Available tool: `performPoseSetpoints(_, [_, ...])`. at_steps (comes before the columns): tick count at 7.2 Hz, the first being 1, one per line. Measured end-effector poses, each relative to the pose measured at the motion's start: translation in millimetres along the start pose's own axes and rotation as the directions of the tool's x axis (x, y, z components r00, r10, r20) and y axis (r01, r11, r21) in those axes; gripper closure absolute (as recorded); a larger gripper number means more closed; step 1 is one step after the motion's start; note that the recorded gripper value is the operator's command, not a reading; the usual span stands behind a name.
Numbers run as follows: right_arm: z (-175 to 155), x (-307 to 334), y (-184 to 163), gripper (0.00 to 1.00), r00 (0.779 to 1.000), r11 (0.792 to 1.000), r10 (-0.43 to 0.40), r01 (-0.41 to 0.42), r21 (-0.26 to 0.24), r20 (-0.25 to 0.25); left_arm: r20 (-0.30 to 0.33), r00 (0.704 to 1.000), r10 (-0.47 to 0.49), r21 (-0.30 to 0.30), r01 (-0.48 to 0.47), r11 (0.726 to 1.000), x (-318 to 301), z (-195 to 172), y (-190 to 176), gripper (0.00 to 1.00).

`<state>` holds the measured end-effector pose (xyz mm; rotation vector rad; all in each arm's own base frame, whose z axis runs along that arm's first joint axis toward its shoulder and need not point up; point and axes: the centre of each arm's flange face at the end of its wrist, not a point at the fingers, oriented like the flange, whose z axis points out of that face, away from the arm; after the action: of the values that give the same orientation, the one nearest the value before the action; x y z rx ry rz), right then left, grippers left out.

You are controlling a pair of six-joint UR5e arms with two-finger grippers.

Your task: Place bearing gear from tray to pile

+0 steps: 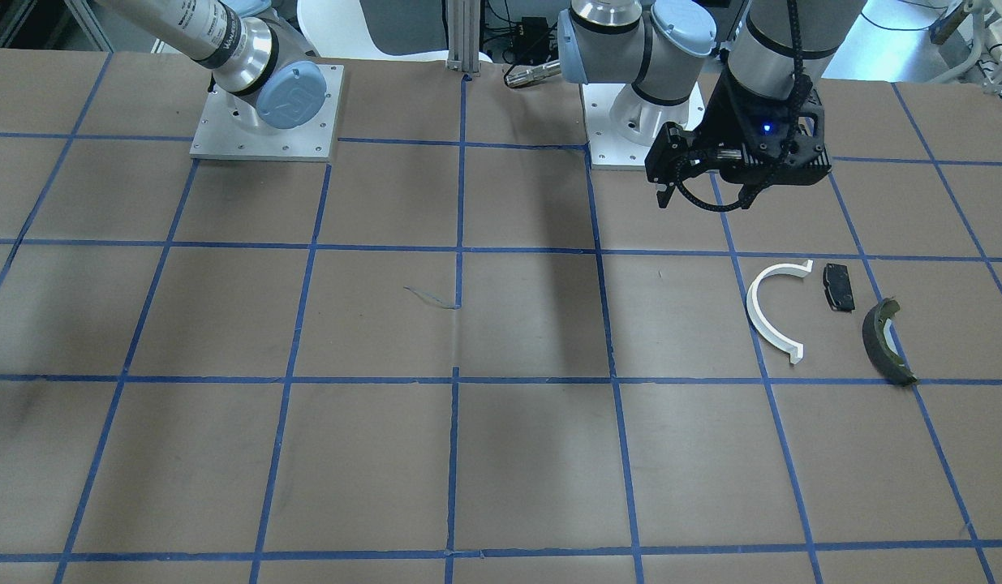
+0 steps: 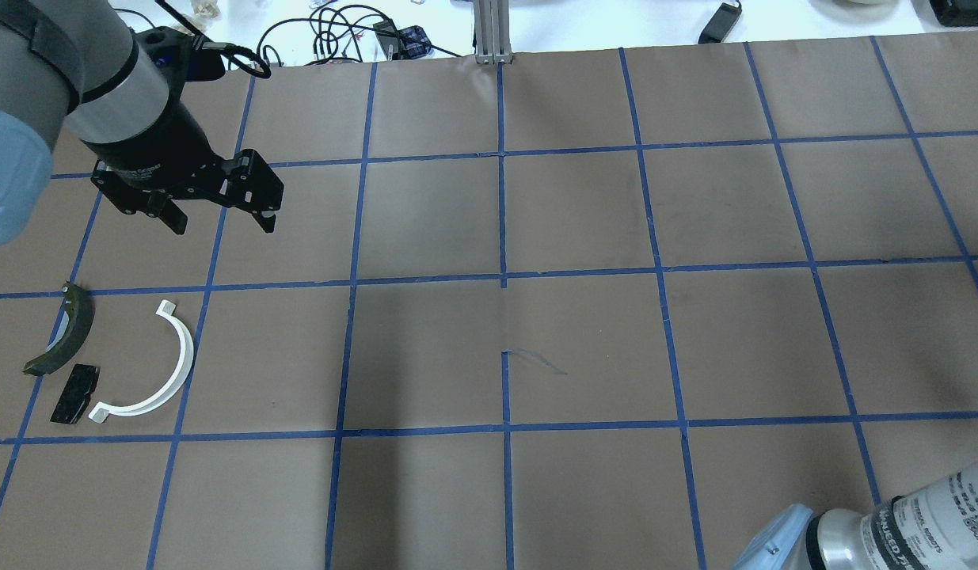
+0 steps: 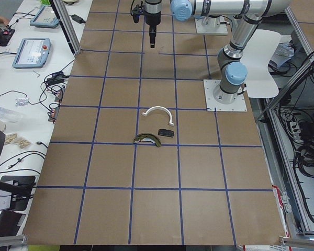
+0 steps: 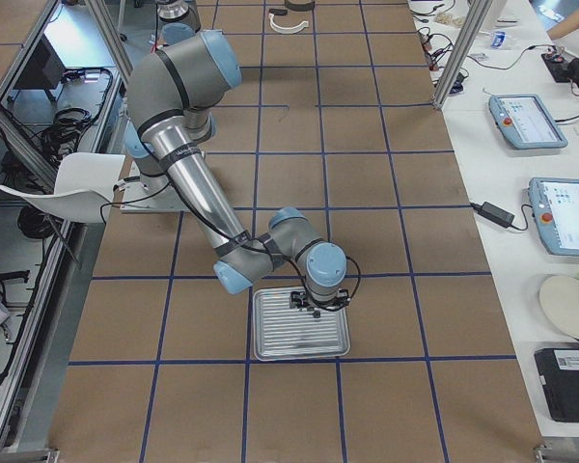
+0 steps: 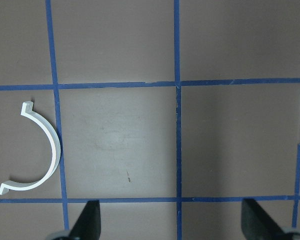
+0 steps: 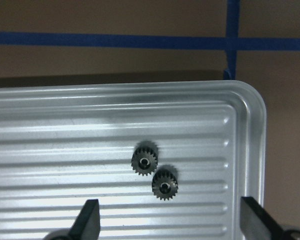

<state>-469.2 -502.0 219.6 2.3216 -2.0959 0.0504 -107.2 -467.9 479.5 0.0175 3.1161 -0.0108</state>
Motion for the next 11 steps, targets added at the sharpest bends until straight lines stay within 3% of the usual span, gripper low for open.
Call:
performPoseSetpoints(2, [8,-3,2,0.04,0.985,0.985,-0.172,0.172,0.010,-0.007,0.000,1.000,0.000,0.003,0.000,1.000,0,0,0,0.00])
performPoseSetpoints(5, [17,-6,4,0.08,0.904,0.903,-0.428,0.428,-0.023,0.002,0.001,1.000,0.000,0.005,0.000,1.000,0,0,-1,0.00])
performPoseSetpoints(6, [22,-8,2,0.09,0.885,0.884,-0.465,0.465,-0.037,0.005,0.000,1.000,0.000,0.005,0.000,1.000,0,1,-1,0.00])
performPoseSetpoints(9, [31,-10,0,0.17,0.877,0.877,-0.480,0.480,-0.038,0.008,0.004,1.000,-0.003,0.028,0.003,1.000,-2,2,-8,0.00])
performPoseSetpoints(11, [37,-10,1,0.38,0.879,0.878,-0.478,0.478,-0.029,0.008,0.005,1.000,-0.009,0.035,0.009,0.999,-5,2,-9,0.00])
